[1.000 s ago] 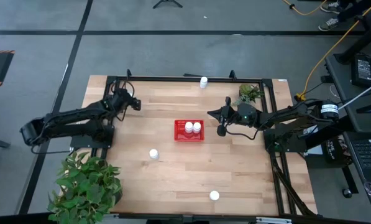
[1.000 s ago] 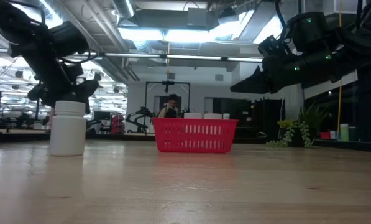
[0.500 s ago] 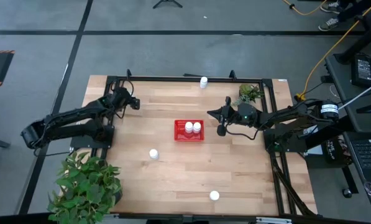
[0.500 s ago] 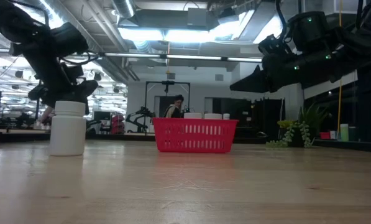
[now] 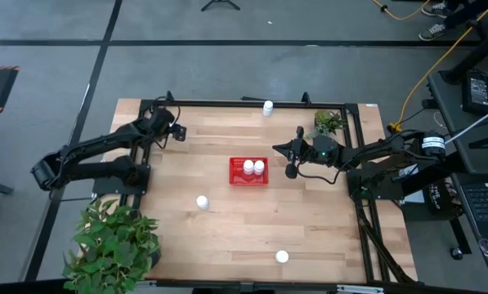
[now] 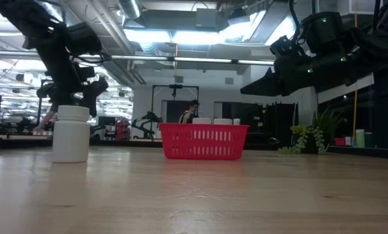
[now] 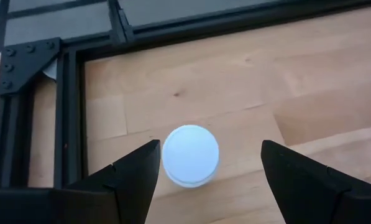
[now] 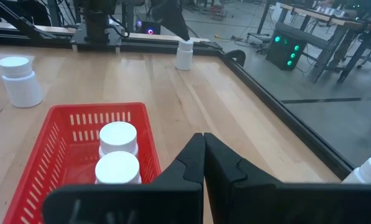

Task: Pick and place pill bottles into a basket
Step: Put the white pill bottle into the red basket

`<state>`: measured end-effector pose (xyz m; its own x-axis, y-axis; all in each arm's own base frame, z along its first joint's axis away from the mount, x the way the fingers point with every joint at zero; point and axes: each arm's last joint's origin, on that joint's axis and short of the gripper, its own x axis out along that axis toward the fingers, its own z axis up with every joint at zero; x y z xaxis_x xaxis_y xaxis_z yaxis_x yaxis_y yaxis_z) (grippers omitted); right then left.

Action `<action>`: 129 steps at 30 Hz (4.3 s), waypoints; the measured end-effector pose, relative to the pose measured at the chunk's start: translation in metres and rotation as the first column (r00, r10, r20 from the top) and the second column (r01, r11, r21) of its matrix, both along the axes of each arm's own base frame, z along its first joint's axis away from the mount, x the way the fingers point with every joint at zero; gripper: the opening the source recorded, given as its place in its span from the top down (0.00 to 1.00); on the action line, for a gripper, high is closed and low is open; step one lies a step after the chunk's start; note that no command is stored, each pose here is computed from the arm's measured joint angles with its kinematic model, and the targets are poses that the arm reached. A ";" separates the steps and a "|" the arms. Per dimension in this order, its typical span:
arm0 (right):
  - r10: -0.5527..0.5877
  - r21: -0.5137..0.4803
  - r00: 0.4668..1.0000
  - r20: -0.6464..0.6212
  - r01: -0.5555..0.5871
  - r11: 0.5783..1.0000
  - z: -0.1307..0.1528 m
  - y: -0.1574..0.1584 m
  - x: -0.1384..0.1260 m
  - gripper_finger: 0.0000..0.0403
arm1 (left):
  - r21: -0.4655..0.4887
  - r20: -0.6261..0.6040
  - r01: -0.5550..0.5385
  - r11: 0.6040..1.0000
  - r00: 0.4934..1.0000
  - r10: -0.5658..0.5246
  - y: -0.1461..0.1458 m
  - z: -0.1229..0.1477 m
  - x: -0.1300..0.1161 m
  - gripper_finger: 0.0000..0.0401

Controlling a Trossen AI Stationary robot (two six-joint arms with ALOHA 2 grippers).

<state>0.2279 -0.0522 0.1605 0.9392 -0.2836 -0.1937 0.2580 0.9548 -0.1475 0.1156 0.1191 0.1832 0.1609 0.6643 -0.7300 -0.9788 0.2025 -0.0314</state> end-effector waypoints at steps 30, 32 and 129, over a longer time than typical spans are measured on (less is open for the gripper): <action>0.001 -0.003 1.000 -0.002 -0.001 1.000 0.000 0.000 0.000 0.99 | -0.078 -0.108 0.011 0.997 0.994 -0.019 0.012 -0.008 0.007 0.42; 0.001 -0.003 1.000 -0.002 -0.001 1.000 0.000 0.000 0.000 0.99 | -0.079 -0.109 0.012 0.997 0.994 -0.020 0.012 -0.008 0.007 0.44; 0.001 -0.003 1.000 -0.002 -0.001 1.000 0.000 0.000 0.000 0.99 | -0.037 -0.021 0.450 0.892 0.892 -0.451 -0.001 -0.001 0.036 0.51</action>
<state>0.2279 -0.0522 0.1604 0.9391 -0.2835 -0.1944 0.2569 0.9546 -0.1510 0.1520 0.1178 0.1818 0.4169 0.5030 -0.7571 -0.7832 0.6215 -0.0183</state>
